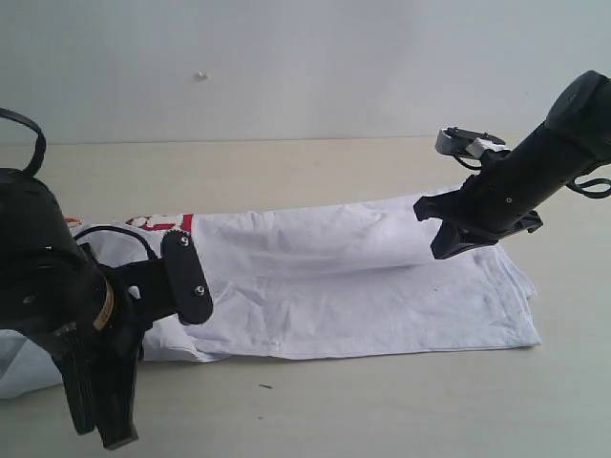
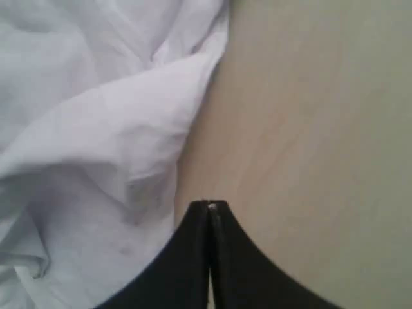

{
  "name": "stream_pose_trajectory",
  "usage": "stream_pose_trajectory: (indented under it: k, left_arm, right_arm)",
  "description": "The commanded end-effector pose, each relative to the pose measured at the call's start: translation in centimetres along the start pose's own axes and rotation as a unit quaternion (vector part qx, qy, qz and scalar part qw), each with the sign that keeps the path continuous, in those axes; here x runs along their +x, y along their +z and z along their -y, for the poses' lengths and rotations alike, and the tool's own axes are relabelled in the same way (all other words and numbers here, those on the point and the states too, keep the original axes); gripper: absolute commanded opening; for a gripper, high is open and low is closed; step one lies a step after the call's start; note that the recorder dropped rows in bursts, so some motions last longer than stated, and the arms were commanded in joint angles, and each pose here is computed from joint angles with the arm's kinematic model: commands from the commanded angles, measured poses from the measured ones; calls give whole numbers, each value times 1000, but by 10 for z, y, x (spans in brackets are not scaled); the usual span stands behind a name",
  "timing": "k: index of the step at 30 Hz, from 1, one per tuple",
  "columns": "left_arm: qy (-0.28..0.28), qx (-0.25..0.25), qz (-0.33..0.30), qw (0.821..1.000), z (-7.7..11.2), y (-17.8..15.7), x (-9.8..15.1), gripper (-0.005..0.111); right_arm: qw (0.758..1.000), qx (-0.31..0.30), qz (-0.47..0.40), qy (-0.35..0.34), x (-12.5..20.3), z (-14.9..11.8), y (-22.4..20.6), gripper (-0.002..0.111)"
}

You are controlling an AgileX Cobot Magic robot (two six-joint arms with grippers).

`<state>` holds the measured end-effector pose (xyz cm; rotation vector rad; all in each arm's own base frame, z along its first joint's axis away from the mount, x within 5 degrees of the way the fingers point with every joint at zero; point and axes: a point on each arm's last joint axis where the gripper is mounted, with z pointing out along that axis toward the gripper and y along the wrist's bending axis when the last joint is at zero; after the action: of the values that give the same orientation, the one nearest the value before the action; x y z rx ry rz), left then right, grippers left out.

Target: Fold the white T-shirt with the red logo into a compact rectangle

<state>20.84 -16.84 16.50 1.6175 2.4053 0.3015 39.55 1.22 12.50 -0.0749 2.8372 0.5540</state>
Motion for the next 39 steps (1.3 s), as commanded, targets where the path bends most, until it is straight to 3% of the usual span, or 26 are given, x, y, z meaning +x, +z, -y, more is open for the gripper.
stream_pose_trajectory:
  k: [1, 7, 18, 22, 28, 31, 35, 36, 39]
  left_arm:
    - [-74, -16, 15, 997, -29, 19, 7, 0]
    - [-93, -29, 47, 994, -54, 37, 0, 0]
    - [-94, -65, 177, 978, -80, 30, -44, 0]
    - [-81, -64, 160, 982, -79, 35, -42, 0]
    - [-98, -86, 120, 984, -89, -1, -30, 0]
    - [-83, -64, 101, 989, -85, -15, -23, 13]
    - [-18, 2, 100, 995, -68, -12, -20, 47]
    - [1, 10, 99, 995, -65, -10, -19, 51]
    - [39, 21, 89, 995, -55, 3, -13, 49]
  right_arm:
    - [1000, -3, 9, -4, -3, -3, -5, 0]
    - [1000, -2, 11, -9, -3, -3, -5, 0]
    - [1000, 0, 14, -13, -4, -3, -5, 0]
    - [1000, 1, 13, -14, -4, -3, -5, 0]
    - [1000, -1, 11, -14, -3, -3, -5, 0]
    - [1000, 0, 13, -14, -3, -3, -5, 0]
    - [1000, 0, 14, -13, -4, -3, -5, 0]
    - [1000, 0, 14, -13, -4, -3, -5, 0]
    - [1000, 0, 14, -14, -4, -3, -5, 0]
